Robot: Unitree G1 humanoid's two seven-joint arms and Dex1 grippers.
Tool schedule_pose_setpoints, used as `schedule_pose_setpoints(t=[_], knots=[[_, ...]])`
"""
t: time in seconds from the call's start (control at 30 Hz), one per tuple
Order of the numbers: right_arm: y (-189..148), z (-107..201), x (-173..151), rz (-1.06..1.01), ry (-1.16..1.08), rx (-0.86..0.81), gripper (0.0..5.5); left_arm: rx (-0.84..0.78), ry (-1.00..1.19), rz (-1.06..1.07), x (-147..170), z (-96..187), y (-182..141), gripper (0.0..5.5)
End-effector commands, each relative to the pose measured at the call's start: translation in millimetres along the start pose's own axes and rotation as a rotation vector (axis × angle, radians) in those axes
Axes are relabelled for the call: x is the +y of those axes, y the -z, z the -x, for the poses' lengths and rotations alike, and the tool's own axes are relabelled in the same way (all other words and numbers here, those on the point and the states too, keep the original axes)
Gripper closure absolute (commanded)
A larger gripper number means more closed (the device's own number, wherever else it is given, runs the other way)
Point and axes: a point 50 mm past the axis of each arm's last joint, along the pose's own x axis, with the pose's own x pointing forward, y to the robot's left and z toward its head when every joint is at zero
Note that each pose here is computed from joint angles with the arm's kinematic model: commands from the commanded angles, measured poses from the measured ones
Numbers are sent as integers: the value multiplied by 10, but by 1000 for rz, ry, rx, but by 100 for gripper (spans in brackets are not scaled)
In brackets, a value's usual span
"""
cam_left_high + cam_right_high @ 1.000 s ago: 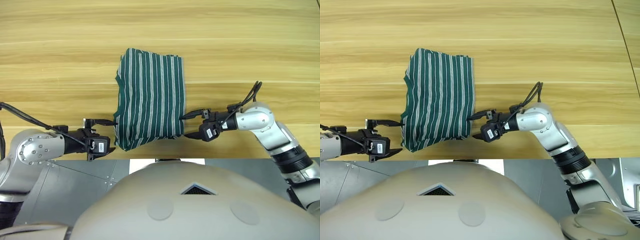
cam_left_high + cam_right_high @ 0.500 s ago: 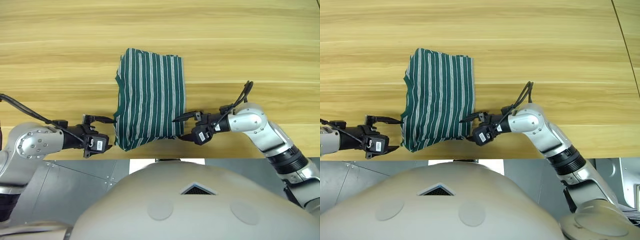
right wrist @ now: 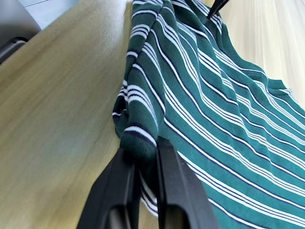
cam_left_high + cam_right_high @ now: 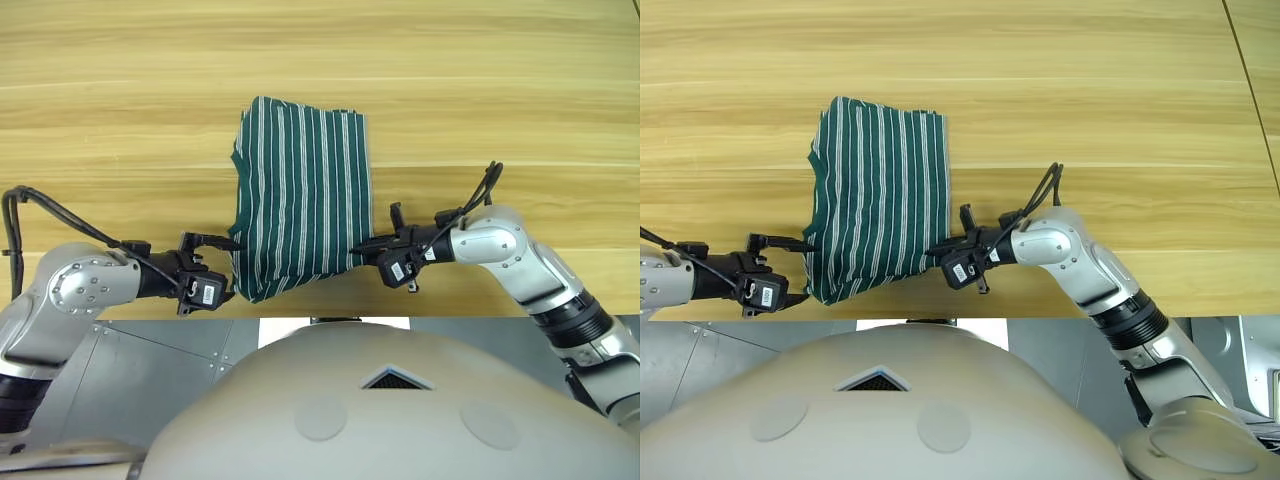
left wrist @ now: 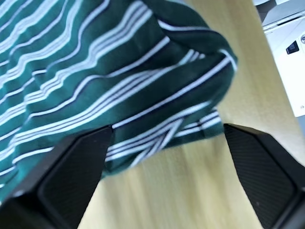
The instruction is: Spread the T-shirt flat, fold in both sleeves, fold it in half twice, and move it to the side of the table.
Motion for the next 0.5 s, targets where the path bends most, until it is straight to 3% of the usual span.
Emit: schedule_pose_setpoints(t=[0.03,0.5], knots=[[-28,12,-68,27,15,12,527,38,38,26,-78,-93,106,181],[-26,16,-89,27,7,24,528,-3,67,76,-141,-104,144,422]])
